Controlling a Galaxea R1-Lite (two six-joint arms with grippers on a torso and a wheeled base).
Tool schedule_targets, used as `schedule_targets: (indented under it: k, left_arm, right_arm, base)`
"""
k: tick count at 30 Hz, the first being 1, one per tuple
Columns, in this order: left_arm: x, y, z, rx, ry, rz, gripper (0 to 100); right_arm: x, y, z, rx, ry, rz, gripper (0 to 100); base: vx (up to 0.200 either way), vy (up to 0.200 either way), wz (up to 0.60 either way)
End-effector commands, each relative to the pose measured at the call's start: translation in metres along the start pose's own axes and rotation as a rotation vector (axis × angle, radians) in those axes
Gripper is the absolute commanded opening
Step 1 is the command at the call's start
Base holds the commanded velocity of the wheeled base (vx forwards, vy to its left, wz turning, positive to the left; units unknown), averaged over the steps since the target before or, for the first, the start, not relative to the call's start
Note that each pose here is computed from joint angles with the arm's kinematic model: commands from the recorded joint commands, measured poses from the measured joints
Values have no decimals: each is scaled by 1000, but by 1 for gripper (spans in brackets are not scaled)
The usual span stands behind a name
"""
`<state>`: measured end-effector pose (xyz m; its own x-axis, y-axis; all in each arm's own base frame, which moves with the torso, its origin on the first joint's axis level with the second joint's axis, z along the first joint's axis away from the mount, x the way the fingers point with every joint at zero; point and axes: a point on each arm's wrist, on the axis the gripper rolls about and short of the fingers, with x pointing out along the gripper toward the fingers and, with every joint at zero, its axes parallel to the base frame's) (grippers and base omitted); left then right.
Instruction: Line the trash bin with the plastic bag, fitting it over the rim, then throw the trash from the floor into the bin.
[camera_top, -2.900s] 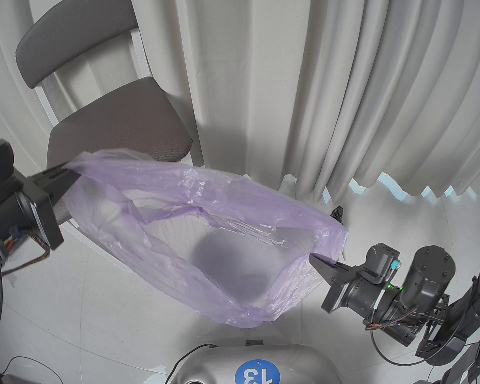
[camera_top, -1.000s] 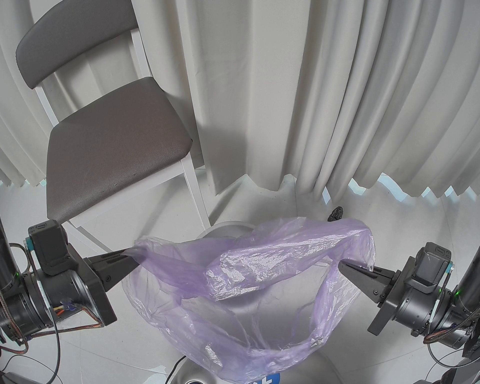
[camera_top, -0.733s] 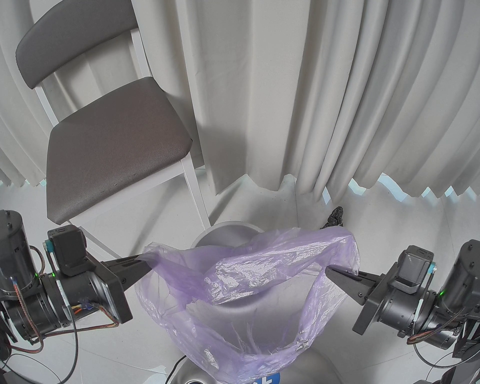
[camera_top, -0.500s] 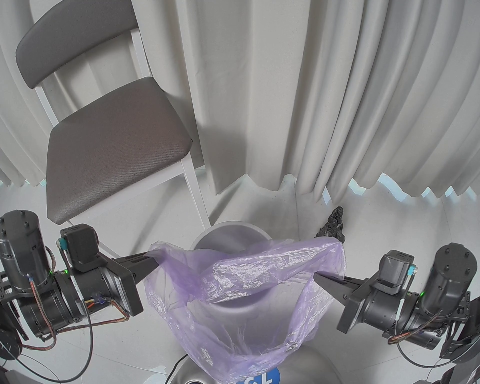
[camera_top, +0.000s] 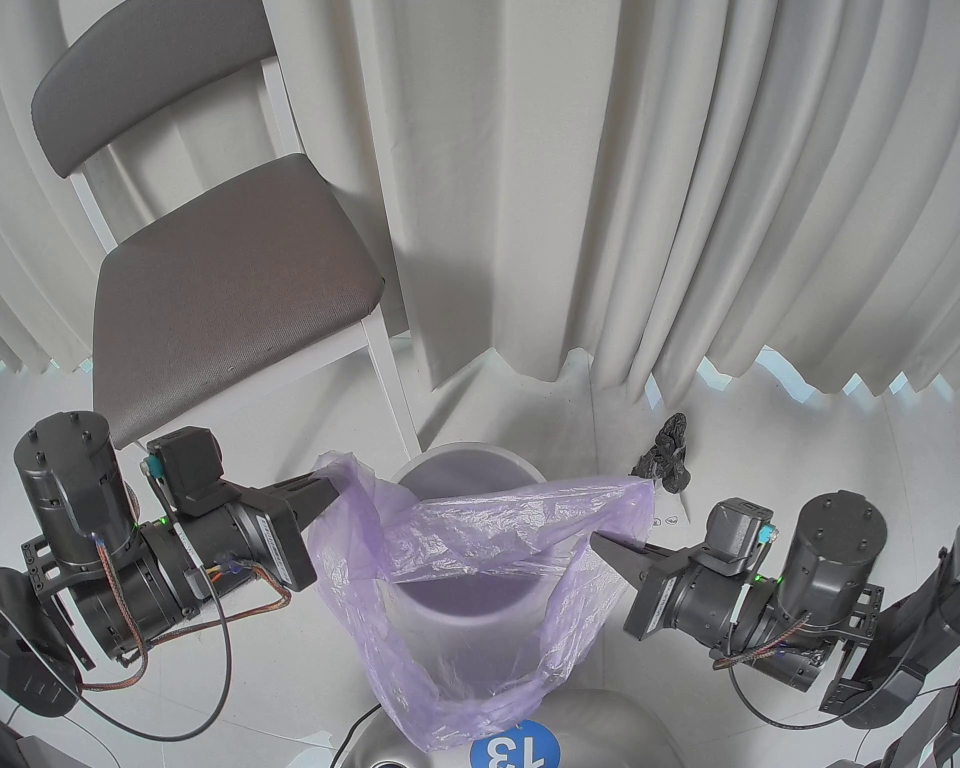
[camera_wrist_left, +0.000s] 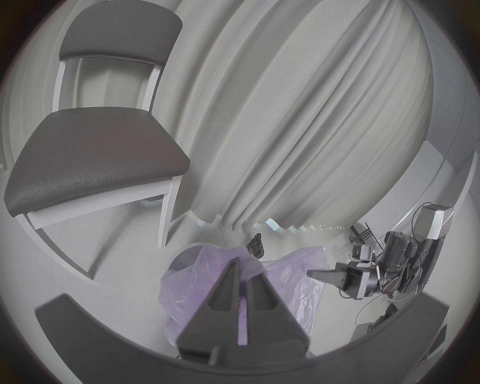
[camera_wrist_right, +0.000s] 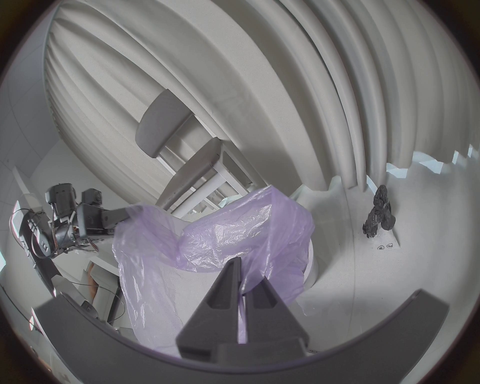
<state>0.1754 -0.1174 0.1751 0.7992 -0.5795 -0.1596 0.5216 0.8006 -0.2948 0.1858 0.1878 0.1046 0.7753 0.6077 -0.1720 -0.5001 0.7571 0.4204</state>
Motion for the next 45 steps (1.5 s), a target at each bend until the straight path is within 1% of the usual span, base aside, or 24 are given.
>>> schedule_targets:
  k: [1, 2, 3, 6, 12, 18, 22, 27, 30, 31, 32, 35, 37, 40, 41, 42, 45]
  left_arm:
    - [6, 4, -2, -11, 0, 14, 0]
    - [6, 4, -2, -11, 0, 14, 0]
    - [11, 4, -3, -46, 6, 14, 0]
    - [18, 5, -4, -75, 3, 13, 0]
    - [35, 7, -7, -120, -55, 0, 0]
    - [48, 10, -13, -130, -88, -5, 0]
    - [63, 14, -21, -158, -116, 3, 0]
    - [75, 19, -28, -162, -151, 2, 0]
    - [84, 24, -34, -166, -185, -4, 0]
    - [91, 25, -38, -186, -212, -15, 0]
    - [93, 26, -41, -195, -222, -22, 0]
    - [100, 26, -47, -218, -202, -19, 0]
    - [104, 26, -49, -241, -198, -23, 0]
    - [110, 20, -47, -304, -213, -49, 0]
    - [110, 20, -47, -304, -213, -49, 0]
    - [113, 16, -45, -331, -222, -69, 0]
    - [124, 12, -45, -340, -231, -87, 0]
  right_arm:
    - [20, -20, -22, 6, 64, -65, 0]
    - [20, -20, -22, 6, 64, -65, 0]
    - [29, -30, -27, 10, 74, -97, 0]
    - [36, -41, -29, 17, 79, -134, 0]
    - [42, -63, -26, 41, 87, -158, 0]
    - [44, -77, -18, 52, 62, -192, 0]
    - [41, -87, -13, 57, 57, -200, 0]
    - [39, -93, -10, 57, 50, -218, 0]
    - [36, -96, -7, 41, 50, -217, 0]
    - [34, -97, -5, 36, 48, -212, 0]
    - [34, -97, -5, 37, 48, -212, 0]
    - [33, -97, -2, 37, 40, -210, 0]
    - [32, -96, -2, 36, 38, -208, 0]
    - [31, -96, -1, 35, 37, -207, 0]
    - [31, -96, -1, 35, 37, -207, 0]
    - [30, -95, 0, 29, 32, -205, 0]
    - [29, -93, 1, 28, 30, -201, 0]
  base:
    - [0, 0, 0]
    - [0, 0, 0]
    - [0, 0, 0]
    - [0, 0, 0]
    - [0, 0, 0]
    - [0, 0, 0]
    - [0, 0, 0]
    - [0, 0, 0]
    - [0, 0, 0]
    - [0, 0, 0]
    - [0, 0, 0]
    - [0, 0, 0]
    - [0, 0, 0]
    - [0, 0, 0]
    - [0, 0, 0]
    - [0, 0, 0]
    - [0, 0, 0]
